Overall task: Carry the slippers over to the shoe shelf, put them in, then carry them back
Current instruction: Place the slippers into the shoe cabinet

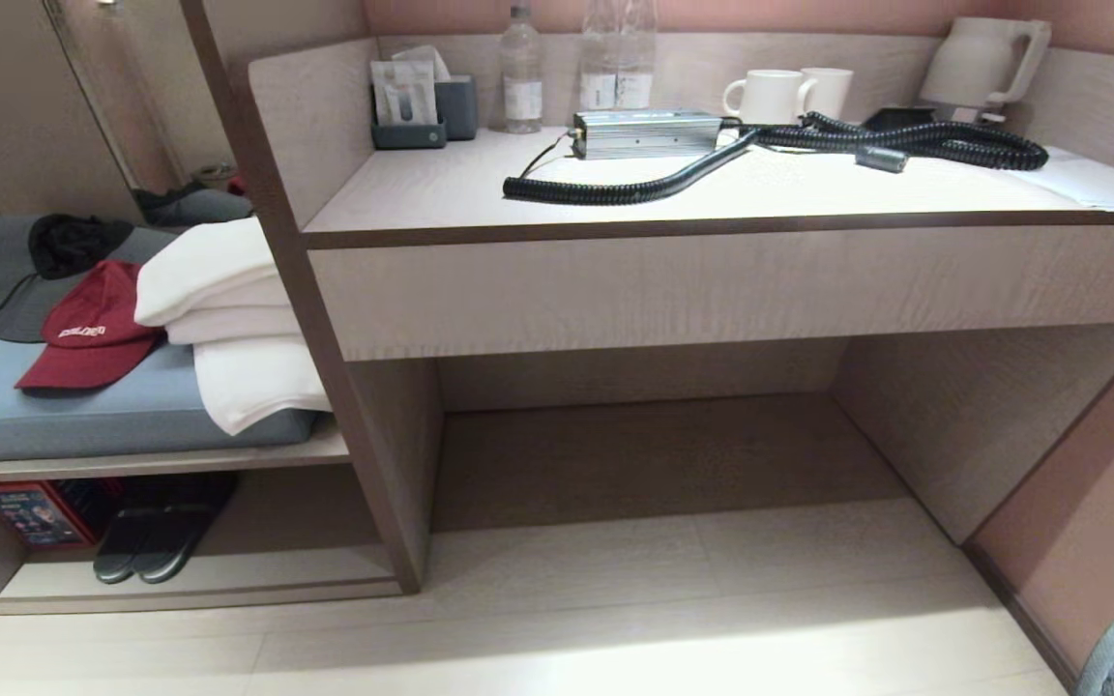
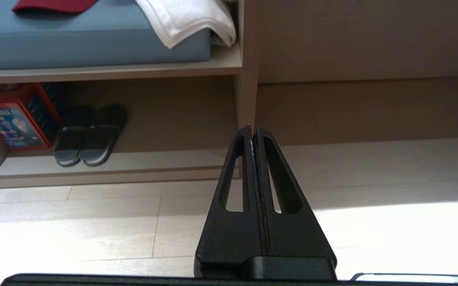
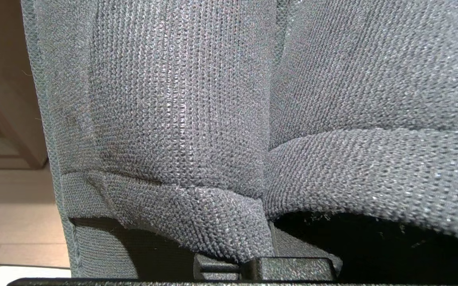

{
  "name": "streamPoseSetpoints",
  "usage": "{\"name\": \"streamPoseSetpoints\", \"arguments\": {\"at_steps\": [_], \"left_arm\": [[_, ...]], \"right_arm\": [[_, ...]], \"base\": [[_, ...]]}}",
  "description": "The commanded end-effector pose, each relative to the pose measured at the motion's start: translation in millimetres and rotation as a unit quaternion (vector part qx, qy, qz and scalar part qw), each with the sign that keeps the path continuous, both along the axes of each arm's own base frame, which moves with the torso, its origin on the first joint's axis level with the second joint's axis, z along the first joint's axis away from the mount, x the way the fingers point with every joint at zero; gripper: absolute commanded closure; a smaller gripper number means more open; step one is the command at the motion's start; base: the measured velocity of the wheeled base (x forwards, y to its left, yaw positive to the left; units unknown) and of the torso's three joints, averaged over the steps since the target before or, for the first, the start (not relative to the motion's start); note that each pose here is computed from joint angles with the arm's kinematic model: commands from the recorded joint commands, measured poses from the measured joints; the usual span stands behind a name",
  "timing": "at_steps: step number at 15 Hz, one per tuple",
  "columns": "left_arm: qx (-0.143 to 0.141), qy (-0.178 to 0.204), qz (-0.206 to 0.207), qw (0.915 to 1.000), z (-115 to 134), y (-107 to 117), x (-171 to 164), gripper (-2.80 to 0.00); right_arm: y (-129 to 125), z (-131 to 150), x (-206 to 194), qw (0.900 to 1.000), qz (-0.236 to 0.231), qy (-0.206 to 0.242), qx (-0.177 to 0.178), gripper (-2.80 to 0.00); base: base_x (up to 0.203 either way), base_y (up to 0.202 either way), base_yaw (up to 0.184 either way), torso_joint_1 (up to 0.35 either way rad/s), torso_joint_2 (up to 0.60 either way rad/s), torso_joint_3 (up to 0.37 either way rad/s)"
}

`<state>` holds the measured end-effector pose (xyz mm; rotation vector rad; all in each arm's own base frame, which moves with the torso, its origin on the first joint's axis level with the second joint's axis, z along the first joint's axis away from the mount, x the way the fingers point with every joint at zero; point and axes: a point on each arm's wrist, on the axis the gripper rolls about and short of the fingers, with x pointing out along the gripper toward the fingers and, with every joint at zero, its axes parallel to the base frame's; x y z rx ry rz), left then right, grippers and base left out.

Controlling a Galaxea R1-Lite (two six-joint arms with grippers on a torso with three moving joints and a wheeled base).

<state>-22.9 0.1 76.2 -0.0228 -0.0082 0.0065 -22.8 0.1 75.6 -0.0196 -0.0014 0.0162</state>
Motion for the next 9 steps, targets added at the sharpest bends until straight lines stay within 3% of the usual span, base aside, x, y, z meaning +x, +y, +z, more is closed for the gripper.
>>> {"name": "streamPoseSetpoints", "arguments": {"at_steps": [1, 9], "left_arm": [[0.0, 0.0, 0.0, 1.0, 0.1, 0.0, 0.1, 0.0], [0.004, -0.001, 0.0, 1.0, 0.0, 0.0, -0.1, 0.0]], "right_arm": [[0.0, 0.1, 0.1, 1.0, 0.0, 0.001, 0.0, 0.0], [0.0, 0.1, 0.1, 1.0, 0.0, 0.001, 0.0, 0.0]], "base": [[0.0, 0.0, 0.0, 0.002, 0.0, 0.212], [0.0, 0.0, 0.0, 0.0, 0.0, 0.191]]}}
